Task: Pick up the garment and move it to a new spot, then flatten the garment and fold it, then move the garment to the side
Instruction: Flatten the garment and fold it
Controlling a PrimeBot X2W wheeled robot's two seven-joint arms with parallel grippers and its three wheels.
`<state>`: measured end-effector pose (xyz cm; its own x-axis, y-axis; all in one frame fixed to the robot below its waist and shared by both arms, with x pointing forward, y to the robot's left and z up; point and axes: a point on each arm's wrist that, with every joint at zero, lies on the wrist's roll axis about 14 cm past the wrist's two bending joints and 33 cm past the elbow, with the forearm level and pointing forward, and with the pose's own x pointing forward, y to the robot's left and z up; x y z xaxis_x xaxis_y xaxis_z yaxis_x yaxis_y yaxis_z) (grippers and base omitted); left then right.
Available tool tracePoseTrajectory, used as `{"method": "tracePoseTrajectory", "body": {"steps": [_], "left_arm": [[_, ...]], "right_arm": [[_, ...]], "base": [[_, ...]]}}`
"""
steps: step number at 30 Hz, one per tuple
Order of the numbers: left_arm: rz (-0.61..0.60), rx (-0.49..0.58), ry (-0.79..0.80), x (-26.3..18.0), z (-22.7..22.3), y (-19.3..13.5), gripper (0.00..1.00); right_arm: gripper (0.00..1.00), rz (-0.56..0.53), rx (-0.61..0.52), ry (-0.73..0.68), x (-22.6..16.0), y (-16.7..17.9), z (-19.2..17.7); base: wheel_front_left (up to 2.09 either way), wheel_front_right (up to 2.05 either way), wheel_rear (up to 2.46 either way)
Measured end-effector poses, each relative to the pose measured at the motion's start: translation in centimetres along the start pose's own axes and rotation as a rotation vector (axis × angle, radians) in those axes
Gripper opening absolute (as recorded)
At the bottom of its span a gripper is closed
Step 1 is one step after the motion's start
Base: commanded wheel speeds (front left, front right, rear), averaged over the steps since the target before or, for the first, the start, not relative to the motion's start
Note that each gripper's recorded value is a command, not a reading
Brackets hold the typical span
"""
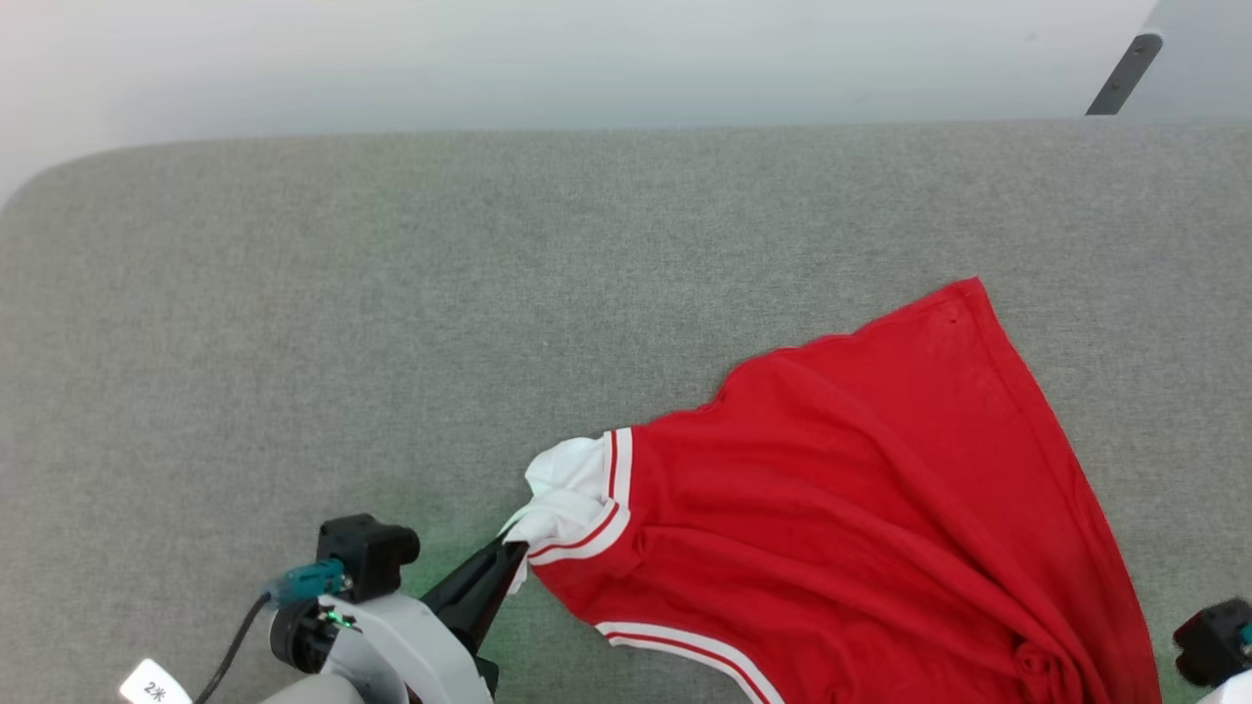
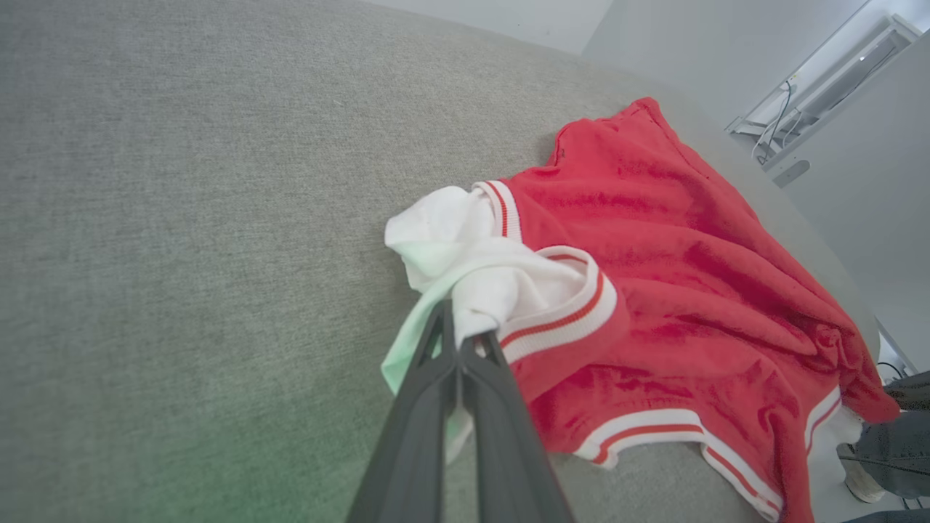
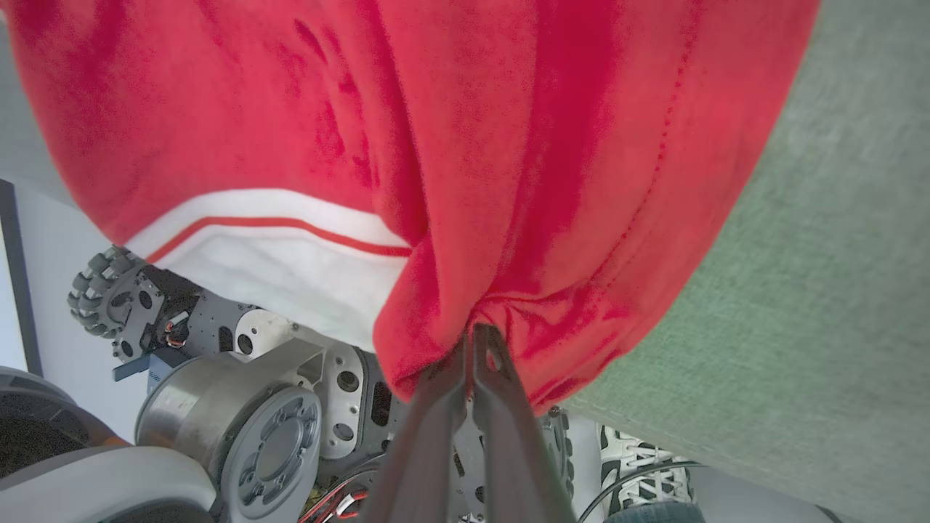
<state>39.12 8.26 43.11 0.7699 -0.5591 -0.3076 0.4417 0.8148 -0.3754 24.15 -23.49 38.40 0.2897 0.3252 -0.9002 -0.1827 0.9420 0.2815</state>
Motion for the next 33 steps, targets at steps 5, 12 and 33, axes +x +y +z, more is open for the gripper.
{"method": "tracePoseTrajectory", "body": {"steps": [5,12,33], "left_arm": [[-0.009,0.012,-0.007,-0.2,0.2,-0.3,0.0],[-0.007,0.005,-0.028,-0.5,0.3,-0.7,0.0],[0.011,-0.031,-0.028,2.5,-0.5,1.2,0.0]], "right_arm": [[1.0,-0.055,-0.056,-0.096,-2.2,-0.8,2.8],[1.0,-0.138,-0.104,-0.316,-8.2,-3.0,11.1],[1.0,-0.253,-0.346,-0.295,4.2,-3.7,26.4]], "base": [[0.0,0.0,0.0],[0.0,0.0,0.0],[0.0,0.0,0.0]]}}
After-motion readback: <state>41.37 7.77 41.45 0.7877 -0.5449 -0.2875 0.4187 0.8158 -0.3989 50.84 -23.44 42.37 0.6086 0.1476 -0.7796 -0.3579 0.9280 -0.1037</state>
